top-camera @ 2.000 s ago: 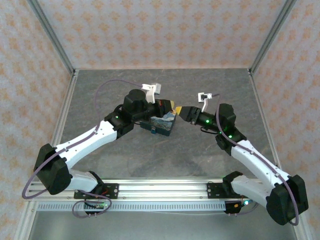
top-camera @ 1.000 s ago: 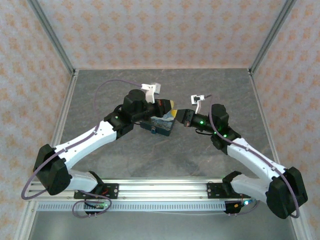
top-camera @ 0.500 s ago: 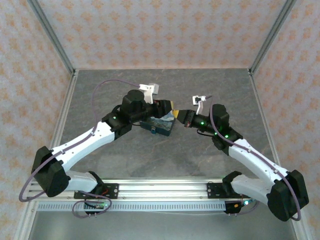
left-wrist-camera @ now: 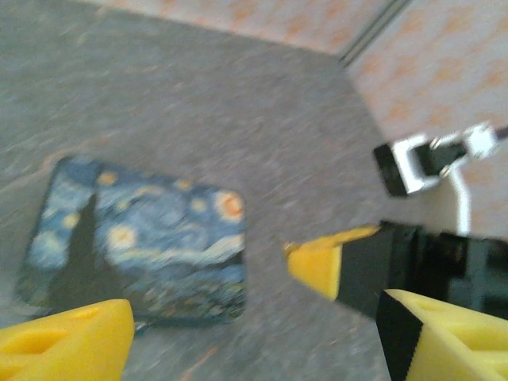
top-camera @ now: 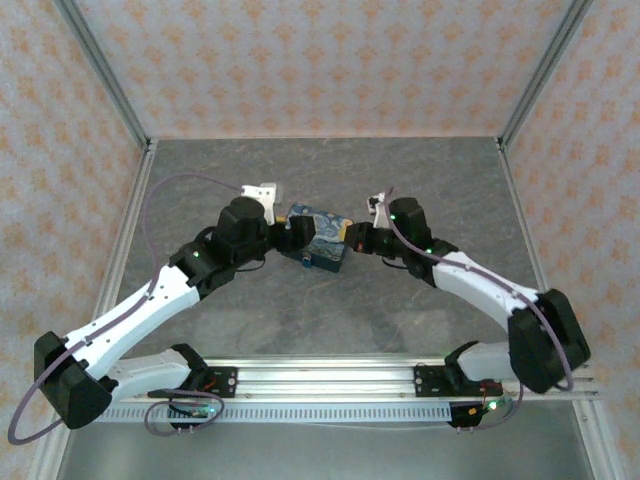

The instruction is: Unlock a padlock with a key

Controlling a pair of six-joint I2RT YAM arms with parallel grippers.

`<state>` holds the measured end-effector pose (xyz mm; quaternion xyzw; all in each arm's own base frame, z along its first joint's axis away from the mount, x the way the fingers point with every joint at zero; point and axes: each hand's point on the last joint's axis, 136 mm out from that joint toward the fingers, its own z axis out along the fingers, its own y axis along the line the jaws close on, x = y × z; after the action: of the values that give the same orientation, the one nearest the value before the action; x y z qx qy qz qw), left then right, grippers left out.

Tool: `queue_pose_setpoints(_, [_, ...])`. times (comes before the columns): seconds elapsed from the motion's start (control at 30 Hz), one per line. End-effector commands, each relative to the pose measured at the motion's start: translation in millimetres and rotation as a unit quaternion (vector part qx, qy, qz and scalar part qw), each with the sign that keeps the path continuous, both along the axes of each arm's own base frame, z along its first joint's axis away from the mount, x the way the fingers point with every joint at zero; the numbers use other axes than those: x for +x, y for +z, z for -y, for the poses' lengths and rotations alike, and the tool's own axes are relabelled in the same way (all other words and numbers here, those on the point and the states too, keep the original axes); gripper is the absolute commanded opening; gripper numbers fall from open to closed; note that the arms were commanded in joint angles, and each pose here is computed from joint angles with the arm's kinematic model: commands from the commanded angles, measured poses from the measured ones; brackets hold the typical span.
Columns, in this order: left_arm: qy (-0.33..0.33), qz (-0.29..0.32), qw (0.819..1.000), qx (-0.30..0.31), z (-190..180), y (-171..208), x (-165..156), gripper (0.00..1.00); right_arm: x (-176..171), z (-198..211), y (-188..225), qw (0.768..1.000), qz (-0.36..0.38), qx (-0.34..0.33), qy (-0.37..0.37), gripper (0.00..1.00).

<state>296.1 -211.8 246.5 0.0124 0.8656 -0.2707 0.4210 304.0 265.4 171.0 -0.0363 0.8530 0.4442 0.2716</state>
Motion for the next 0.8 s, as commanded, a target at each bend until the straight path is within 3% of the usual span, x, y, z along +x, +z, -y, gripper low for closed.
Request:
queue_pose_setpoints(0.0, [0.038, -0.036, 0.996, 0.076, -30, -44, -8, 0.82, 17, -20, 17, 0.999, 0.022, 0.021, 0.016, 0.00])
queue_pose_setpoints(0.47, [0.022, -0.080, 0.993, 0.088, -22, -102, -10, 0.83, 63, -59, -30, 0.999, -0.025, 0.024, 0.026, 0.00])
queue_pose_setpoints(0.77, [0.000, -0.097, 0.990, 0.105, -13, -128, -7, 0.83, 62, -58, -61, 0.998, -0.059, 0.006, 0.018, 0.00])
